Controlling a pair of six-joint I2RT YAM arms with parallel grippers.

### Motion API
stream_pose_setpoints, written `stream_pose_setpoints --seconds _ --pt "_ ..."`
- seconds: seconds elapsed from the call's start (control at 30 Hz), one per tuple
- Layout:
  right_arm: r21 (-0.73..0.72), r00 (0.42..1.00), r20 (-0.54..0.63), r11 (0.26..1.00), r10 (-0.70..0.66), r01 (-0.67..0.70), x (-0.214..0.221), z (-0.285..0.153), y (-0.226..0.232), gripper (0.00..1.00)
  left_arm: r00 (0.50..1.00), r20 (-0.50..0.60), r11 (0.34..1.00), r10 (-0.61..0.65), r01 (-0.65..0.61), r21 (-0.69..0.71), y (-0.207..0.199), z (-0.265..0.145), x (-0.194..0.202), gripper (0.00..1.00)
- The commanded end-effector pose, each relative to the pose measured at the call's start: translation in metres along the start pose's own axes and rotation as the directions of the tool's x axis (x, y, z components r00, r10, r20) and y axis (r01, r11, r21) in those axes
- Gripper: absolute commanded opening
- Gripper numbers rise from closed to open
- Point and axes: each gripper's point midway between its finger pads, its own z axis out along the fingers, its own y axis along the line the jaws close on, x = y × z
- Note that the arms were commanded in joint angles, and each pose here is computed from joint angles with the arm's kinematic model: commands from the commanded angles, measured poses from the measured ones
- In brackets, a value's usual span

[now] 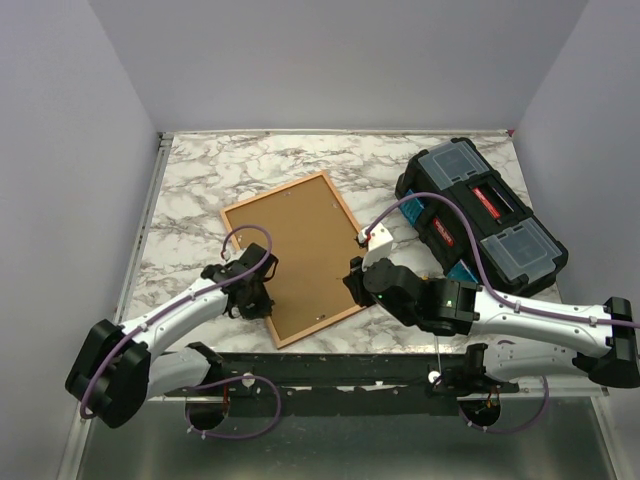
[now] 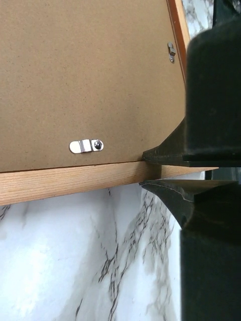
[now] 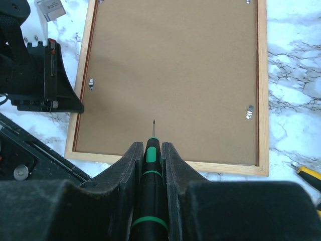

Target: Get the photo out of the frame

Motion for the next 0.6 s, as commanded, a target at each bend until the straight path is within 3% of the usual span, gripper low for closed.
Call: stream_pose_setpoints --seconds 0.0,0.2,0.4,0.53,0.57 --pt "0.022 0.999 0.031 1.0 0.015 -0.016 -0.006 -0.002 -0.007 0.01 0.975 0.035 0.974 0.221 -0.219 -0.058 0.016 -0.006 -0.012 0.0" --pt "0.017 0.999 0.027 1.0 0.017 -0.017 -0.004 -0.001 -0.006 0.01 0.969 0.043 0.969 0.245 -0.243 -0.041 0.015 -0.016 -0.013 0.0" --pt "-0.003 1.0 0.012 1.0 0.027 -0.027 0.001 0.002 -0.001 0.01 0.982 0.099 0.986 0.163 -0.158 -0.054 0.021 -0.028 -0.029 0.0" --pt "-0.03 0.999 0.003 0.998 0.049 -0.049 0.005 0.008 0.008 0.01 0.988 0.112 0.994 0.106 -0.109 0.021 0.009 -0.044 -0.037 0.51" --pt "-0.037 0.999 0.001 0.998 0.054 -0.054 0.006 0.011 0.012 0.01 0.988 0.12 0.994 0.096 -0.102 0.043 0.004 -0.049 -0.039 0.58"
